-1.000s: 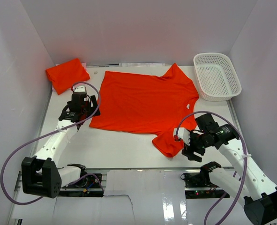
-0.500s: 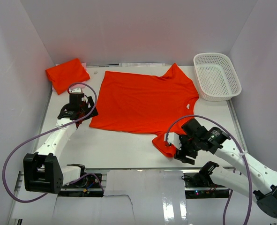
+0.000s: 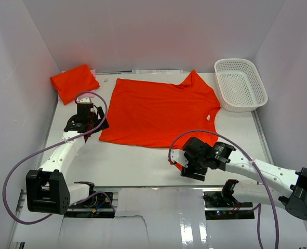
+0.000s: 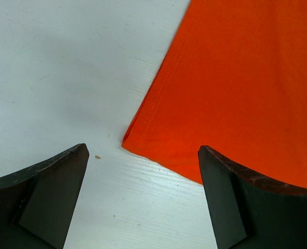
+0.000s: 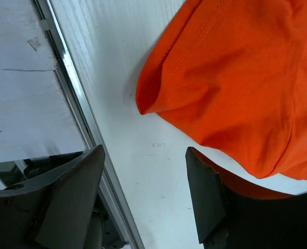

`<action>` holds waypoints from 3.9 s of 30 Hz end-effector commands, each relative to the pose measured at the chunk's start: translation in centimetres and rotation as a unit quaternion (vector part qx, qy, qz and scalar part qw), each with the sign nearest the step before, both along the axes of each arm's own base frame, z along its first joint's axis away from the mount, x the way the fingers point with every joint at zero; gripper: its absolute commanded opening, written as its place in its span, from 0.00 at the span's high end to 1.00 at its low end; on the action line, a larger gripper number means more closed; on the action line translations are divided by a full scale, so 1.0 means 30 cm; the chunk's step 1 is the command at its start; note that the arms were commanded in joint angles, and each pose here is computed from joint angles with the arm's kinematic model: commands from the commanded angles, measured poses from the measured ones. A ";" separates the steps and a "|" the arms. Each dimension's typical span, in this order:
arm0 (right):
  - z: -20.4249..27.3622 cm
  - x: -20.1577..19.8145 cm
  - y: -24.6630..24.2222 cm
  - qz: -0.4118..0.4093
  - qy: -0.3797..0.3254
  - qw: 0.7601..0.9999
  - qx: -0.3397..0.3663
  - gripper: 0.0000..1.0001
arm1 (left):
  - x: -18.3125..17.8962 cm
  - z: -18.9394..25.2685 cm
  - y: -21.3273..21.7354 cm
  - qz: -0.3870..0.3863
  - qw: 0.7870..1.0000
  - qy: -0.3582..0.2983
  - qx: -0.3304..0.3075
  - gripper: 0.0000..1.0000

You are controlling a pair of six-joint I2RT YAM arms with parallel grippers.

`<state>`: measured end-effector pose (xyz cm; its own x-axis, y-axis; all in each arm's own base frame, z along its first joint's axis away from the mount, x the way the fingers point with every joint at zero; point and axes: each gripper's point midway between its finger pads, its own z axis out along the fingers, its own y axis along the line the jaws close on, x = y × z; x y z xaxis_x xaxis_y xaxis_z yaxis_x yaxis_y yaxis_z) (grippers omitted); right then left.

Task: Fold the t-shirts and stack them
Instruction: Flatten out the tshirt, then grap the side of the flattened tshirt closest away from the robot with both arms

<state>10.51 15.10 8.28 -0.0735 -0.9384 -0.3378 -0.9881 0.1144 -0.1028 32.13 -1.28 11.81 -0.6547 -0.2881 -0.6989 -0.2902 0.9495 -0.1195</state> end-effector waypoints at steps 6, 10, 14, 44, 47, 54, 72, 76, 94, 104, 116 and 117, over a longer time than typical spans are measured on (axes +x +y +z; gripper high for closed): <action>-0.045 0.012 0.040 0.016 -0.004 0.999 -0.046 0.33 | 0.000 -0.006 0.001 0.007 1.000 -0.002 -0.008 0.02; -0.077 0.011 0.042 0.024 0.006 0.997 -0.071 0.34 | -0.002 -0.004 0.005 0.008 1.000 -0.003 -0.005 0.02; -0.082 0.021 0.065 0.030 0.010 0.997 -0.077 0.33 | 0.001 -0.001 0.008 0.008 1.000 -0.005 -0.002 0.02; -0.135 0.045 0.070 -0.015 0.025 0.991 -0.133 0.36 | 0.011 -0.011 -0.007 -0.007 1.000 -0.001 -0.007 0.02; -0.145 0.039 0.048 -0.016 0.028 0.988 -0.148 0.39 | 0.010 -0.012 -0.007 -0.007 1.000 -0.001 -0.007 0.02; -0.171 0.031 0.012 -0.023 0.041 0.984 -0.170 0.44 | 0.010 -0.015 -0.009 -0.008 1.000 0.001 -0.008 0.02; -0.175 0.018 0.049 -0.014 0.063 0.985 -0.158 0.53 | 0.010 -0.022 -0.006 -0.007 1.000 0.005 -0.006 0.02; -0.176 0.021 0.063 -0.014 0.064 0.986 -0.153 0.57 | 0.008 -0.025 -0.010 -0.008 1.000 0.006 -0.008 0.02; -0.038 0.010 0.114 0.000 0.077 0.993 -0.090 0.92 | -0.041 -0.057 -0.017 0.033 0.996 0.072 -0.035 0.02; -0.007 0.024 0.055 -0.013 0.082 0.993 -0.089 0.92 | -0.088 -0.173 -0.053 0.088 0.982 0.141 -0.086 0.02; -0.007 0.035 0.047 -0.018 0.092 0.992 -0.085 0.92 | -0.108 -0.279 -0.050 0.143 0.972 0.158 -0.103 0.04; -0.005 0.037 0.048 -0.018 0.091 0.992 -0.083 0.92 | -0.104 -0.281 -0.050 0.145 0.972 0.155 -0.103 0.04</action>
<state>11.76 16.33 7.24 -0.1635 -0.9780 -0.1297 -0.9862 0.1586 0.0472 28.25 -3.01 3.33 -0.7367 -0.5683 -0.3664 -0.5605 0.8164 -0.1392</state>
